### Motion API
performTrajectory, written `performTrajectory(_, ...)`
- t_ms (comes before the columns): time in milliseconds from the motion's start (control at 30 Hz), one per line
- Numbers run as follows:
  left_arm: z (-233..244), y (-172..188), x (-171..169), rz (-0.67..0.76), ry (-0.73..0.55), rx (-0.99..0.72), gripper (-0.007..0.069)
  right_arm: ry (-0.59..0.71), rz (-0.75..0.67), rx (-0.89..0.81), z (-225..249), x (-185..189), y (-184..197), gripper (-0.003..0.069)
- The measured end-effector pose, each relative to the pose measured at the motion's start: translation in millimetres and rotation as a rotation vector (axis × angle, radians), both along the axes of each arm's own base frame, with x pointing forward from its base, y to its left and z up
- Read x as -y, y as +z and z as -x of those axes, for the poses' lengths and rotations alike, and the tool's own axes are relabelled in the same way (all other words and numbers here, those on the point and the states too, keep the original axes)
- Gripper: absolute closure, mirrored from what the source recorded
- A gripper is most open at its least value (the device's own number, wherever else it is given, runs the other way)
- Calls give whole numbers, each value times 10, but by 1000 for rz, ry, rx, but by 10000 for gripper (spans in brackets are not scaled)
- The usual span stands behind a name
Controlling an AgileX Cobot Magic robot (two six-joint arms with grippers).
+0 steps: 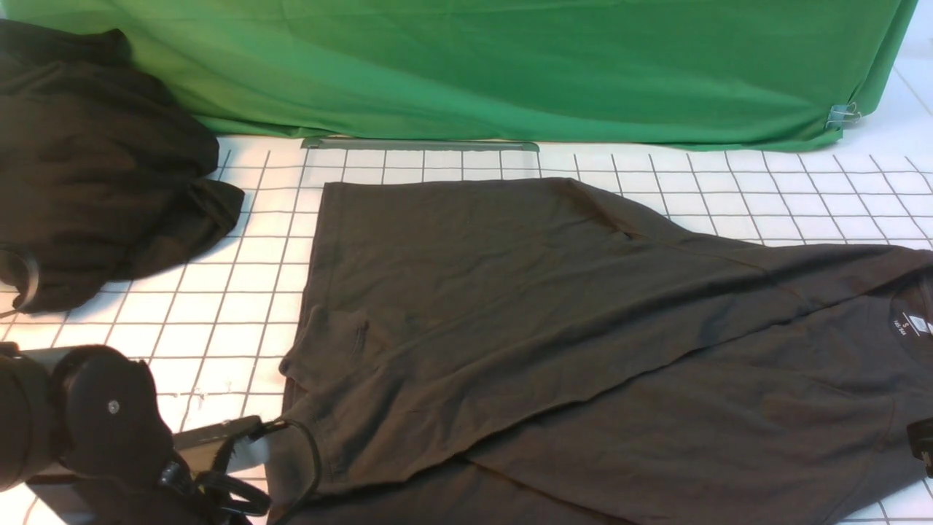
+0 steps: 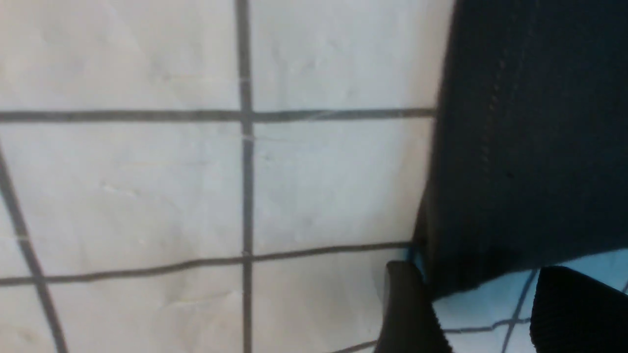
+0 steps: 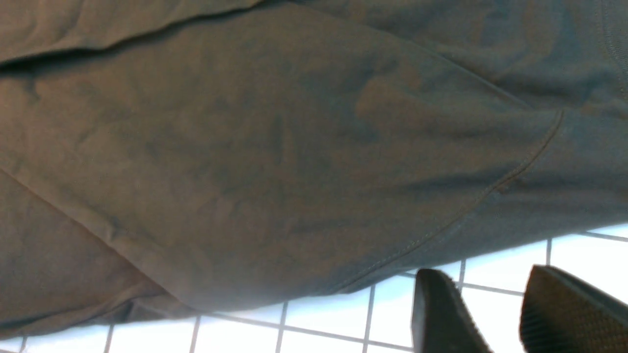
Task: Fold a long-sleeved shirt over a white checkered tablecloth.
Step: 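Grasp the near edge of the shirt at its hem and shoulder corners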
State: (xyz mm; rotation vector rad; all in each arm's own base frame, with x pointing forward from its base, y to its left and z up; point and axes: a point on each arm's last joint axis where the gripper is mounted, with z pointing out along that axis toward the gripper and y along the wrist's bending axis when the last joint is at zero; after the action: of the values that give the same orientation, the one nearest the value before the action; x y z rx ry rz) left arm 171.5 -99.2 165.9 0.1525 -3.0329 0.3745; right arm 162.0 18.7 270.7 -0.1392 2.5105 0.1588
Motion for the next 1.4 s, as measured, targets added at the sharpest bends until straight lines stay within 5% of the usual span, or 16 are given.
performTrajectory(567,-41,-111,13,-6,-3,-2,307,0,0,-1,1,0,-1,419)
performTrajectory(867,-35,-124,20,4,-52,1,581,66,7,-79,71,-53,-40,372)
performTrajectory(1133,14,69,-88,30,-27,36,607,446,90,-119,189,-566,-113,112)
performTrajectory(1400,-5,252,-309,54,48,121,607,716,302,-210,136,-980,-448,88)
